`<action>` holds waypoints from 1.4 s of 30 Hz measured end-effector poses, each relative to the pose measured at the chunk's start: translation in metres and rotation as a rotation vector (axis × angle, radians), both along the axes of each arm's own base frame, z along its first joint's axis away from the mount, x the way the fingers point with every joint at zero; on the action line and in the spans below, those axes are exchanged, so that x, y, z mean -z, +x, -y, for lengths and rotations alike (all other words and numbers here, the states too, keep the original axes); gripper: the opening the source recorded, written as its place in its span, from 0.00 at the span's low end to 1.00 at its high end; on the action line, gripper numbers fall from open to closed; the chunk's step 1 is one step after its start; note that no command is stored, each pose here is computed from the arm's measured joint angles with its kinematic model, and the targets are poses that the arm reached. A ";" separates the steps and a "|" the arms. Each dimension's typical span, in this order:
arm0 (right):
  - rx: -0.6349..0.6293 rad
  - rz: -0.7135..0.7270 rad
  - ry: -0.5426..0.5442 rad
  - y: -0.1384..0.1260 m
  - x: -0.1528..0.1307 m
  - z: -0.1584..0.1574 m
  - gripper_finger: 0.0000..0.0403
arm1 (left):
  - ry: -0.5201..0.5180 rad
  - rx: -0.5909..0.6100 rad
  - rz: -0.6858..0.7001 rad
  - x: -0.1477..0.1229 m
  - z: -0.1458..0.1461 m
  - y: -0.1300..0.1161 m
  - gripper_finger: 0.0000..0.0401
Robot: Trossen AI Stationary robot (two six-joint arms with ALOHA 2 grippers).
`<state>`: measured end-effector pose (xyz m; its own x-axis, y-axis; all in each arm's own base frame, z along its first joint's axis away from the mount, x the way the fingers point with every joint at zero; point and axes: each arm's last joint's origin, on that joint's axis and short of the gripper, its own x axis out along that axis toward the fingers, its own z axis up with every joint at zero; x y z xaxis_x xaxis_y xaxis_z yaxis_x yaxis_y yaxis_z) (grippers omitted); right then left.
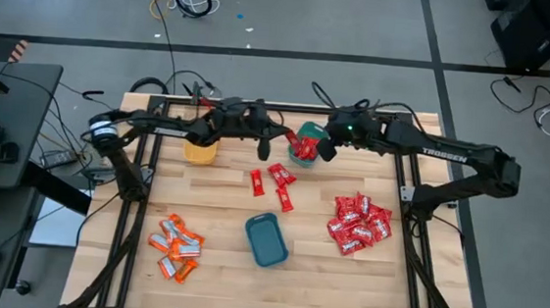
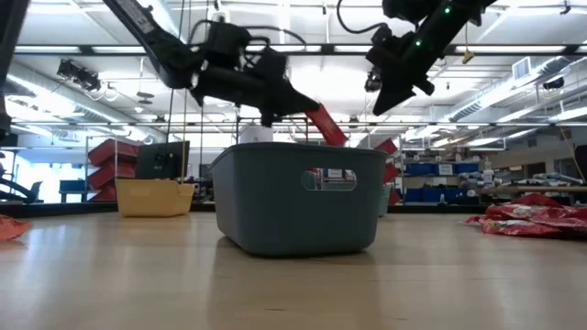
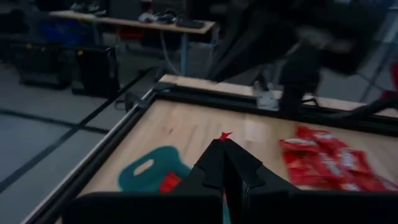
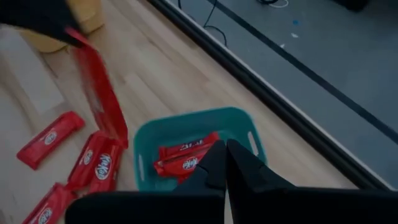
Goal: Sort candy
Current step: Put the red chocolate bar into the green bin
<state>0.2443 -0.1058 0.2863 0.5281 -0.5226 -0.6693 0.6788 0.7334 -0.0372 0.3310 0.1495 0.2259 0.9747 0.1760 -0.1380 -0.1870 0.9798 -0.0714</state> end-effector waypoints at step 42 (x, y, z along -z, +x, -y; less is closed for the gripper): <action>-0.236 -0.013 0.030 0.023 0.024 0.005 0.28 | 0.020 -0.001 -0.271 -0.023 -0.023 0.035 0.45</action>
